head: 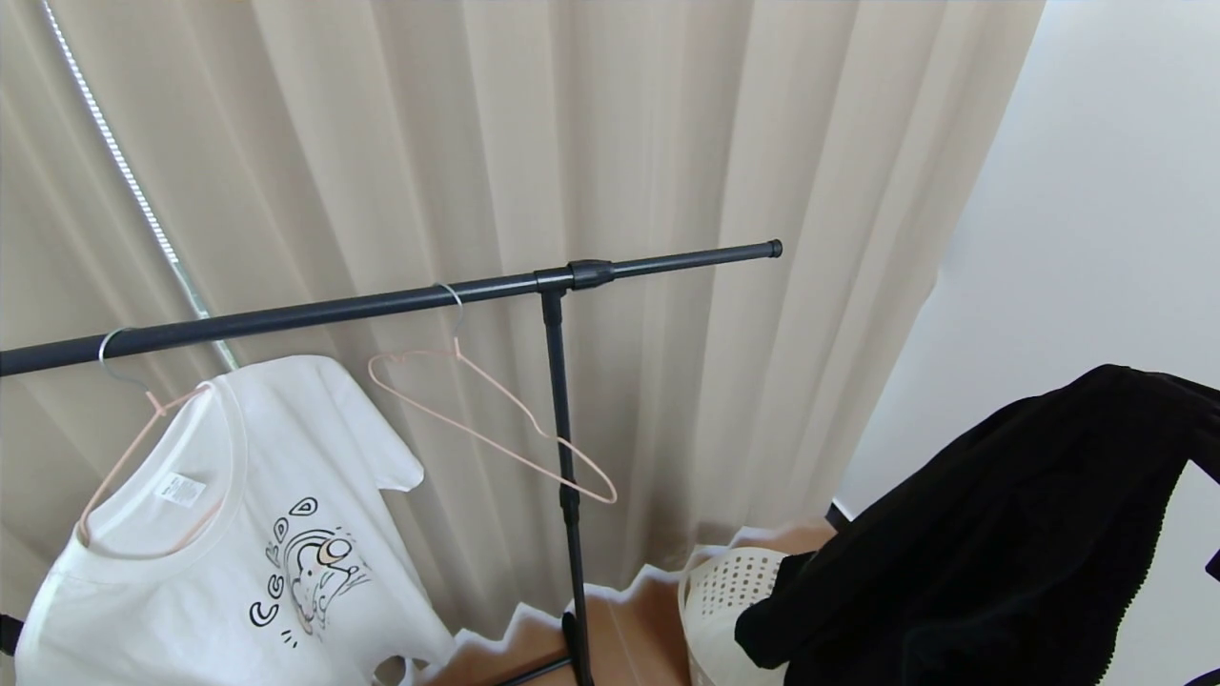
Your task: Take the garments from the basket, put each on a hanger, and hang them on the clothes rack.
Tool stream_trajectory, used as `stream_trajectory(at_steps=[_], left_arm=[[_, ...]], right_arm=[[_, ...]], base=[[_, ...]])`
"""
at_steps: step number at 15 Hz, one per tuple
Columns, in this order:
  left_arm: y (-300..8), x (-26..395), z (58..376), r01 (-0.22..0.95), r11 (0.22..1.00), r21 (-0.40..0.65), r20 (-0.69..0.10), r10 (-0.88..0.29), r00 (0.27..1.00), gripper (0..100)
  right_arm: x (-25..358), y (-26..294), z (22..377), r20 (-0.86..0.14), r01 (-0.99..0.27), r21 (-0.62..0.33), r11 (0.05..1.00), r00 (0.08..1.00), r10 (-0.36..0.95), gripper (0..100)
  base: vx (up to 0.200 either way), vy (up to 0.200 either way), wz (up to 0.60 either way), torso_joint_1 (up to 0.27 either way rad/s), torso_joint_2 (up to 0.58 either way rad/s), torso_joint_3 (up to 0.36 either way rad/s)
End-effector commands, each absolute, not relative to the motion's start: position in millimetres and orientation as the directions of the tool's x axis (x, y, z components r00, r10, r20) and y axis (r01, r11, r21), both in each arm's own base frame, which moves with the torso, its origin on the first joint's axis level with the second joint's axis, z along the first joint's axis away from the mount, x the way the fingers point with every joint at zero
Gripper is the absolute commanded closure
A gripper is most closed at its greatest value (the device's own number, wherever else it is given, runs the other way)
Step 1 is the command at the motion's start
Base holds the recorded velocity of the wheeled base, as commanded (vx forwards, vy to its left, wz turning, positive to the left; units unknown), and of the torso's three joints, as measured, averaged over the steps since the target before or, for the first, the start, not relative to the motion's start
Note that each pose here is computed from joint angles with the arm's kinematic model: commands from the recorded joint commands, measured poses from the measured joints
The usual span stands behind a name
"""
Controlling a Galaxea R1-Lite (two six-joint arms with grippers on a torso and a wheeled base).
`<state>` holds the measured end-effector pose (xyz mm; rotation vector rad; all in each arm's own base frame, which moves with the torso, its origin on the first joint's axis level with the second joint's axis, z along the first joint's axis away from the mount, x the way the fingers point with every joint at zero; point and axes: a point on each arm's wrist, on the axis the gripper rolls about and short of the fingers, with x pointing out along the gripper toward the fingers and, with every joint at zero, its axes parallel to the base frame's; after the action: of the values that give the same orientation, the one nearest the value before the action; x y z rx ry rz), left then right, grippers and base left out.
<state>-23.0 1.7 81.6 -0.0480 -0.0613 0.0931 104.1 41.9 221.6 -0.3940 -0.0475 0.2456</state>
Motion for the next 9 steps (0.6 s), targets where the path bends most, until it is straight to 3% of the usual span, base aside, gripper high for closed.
stream_trajectory(at_steps=[1,9], left_arm=[[1.7,-23.1,81.6,-0.092,0.994,-0.051,0.060,0.095,0.994,0],[1.7,-23.0,81.6,-0.092,0.994,-0.051,0.058,0.095,0.994,0]], right_arm=[[104.1,41.9,221.6,-0.002,-0.229,-0.386,0.894,0.969,0.247,100],[106.2,37.4,222.0,0.000,-0.194,-0.383,0.903,0.978,0.210,100]], base=[[0.000,0.000,0.00,0.000,0.00,0.000],[0.000,0.000,0.00,0.000,0.00,0.000]])
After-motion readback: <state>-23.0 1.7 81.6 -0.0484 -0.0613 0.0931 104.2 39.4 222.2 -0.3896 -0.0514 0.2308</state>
